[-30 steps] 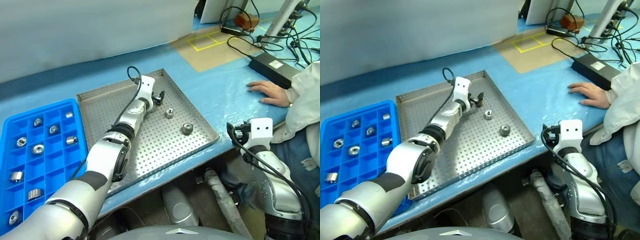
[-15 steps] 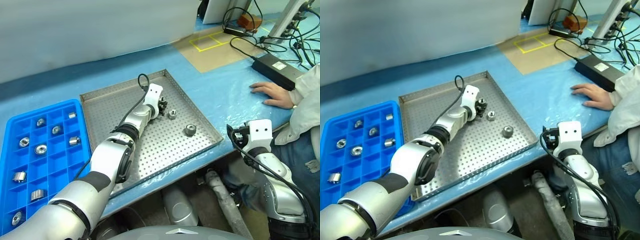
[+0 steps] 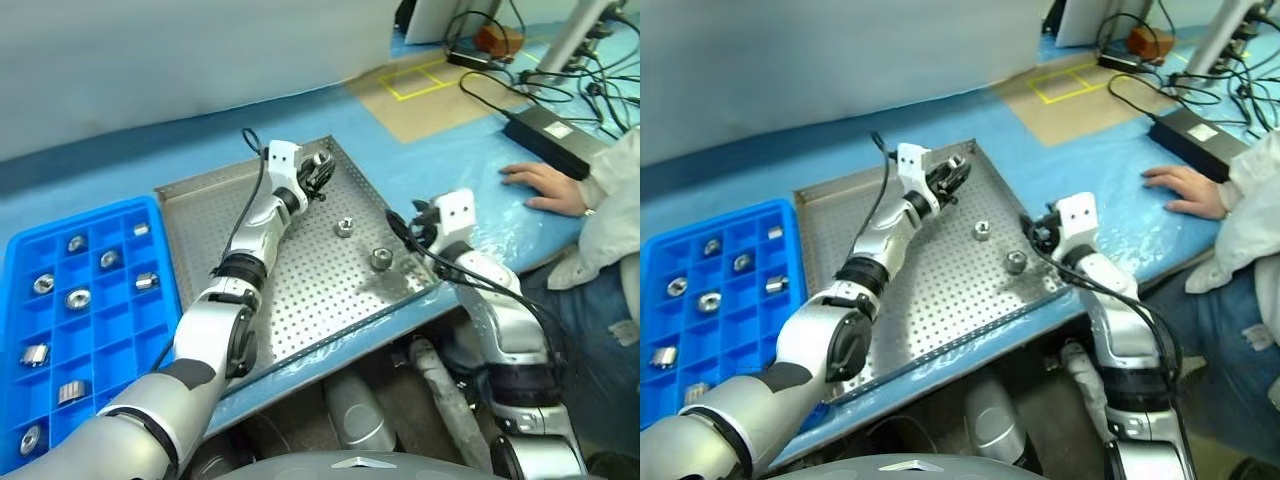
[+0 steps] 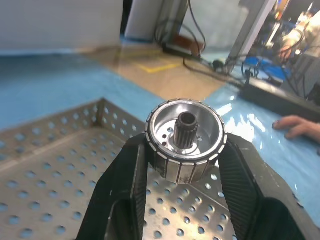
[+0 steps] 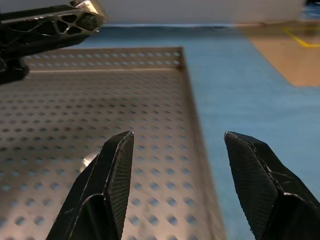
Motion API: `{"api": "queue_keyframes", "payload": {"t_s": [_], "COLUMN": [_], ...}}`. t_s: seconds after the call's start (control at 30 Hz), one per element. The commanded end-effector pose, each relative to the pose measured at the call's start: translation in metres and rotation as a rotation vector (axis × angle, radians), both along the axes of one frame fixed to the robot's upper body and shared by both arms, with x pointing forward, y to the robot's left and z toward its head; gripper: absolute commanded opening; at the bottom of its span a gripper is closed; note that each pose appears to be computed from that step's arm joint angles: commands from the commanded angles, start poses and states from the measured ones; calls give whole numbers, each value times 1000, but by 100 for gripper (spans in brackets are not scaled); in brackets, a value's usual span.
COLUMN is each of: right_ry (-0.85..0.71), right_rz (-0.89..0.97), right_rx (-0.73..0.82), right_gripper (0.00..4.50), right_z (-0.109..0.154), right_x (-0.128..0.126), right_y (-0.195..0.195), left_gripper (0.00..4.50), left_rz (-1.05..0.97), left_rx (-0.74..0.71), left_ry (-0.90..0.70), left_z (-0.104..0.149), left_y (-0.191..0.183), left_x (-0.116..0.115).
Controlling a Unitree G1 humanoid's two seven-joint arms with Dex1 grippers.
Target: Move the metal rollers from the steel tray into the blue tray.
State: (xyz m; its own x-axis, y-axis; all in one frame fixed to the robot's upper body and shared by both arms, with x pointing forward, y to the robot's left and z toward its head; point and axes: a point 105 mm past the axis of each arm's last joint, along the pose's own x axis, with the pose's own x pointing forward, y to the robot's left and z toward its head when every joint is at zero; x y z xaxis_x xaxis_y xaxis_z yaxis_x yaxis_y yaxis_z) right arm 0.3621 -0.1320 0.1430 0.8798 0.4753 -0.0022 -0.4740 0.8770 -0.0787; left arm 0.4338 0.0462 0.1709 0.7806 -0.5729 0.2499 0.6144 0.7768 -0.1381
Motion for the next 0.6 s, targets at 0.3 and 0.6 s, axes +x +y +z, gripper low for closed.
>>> {"api": "queue_keyframes", "payload": {"t_s": [0.3, 0.6], "right_ry": [-49, -71], "right_rz": [549, 646], "right_rx": [69, 12], "right_gripper": [305, 305], "right_z": [30, 28], "right_x": [18, 24], "right_y": [100, 125], "left_gripper": [168, 168], "left_rz": [242, 389], "left_rx": [-19, 77], "left_ry": [-213, -54], "left_z": [43, 0], "left_y": [88, 122], "left_x": [-66, -98]}}
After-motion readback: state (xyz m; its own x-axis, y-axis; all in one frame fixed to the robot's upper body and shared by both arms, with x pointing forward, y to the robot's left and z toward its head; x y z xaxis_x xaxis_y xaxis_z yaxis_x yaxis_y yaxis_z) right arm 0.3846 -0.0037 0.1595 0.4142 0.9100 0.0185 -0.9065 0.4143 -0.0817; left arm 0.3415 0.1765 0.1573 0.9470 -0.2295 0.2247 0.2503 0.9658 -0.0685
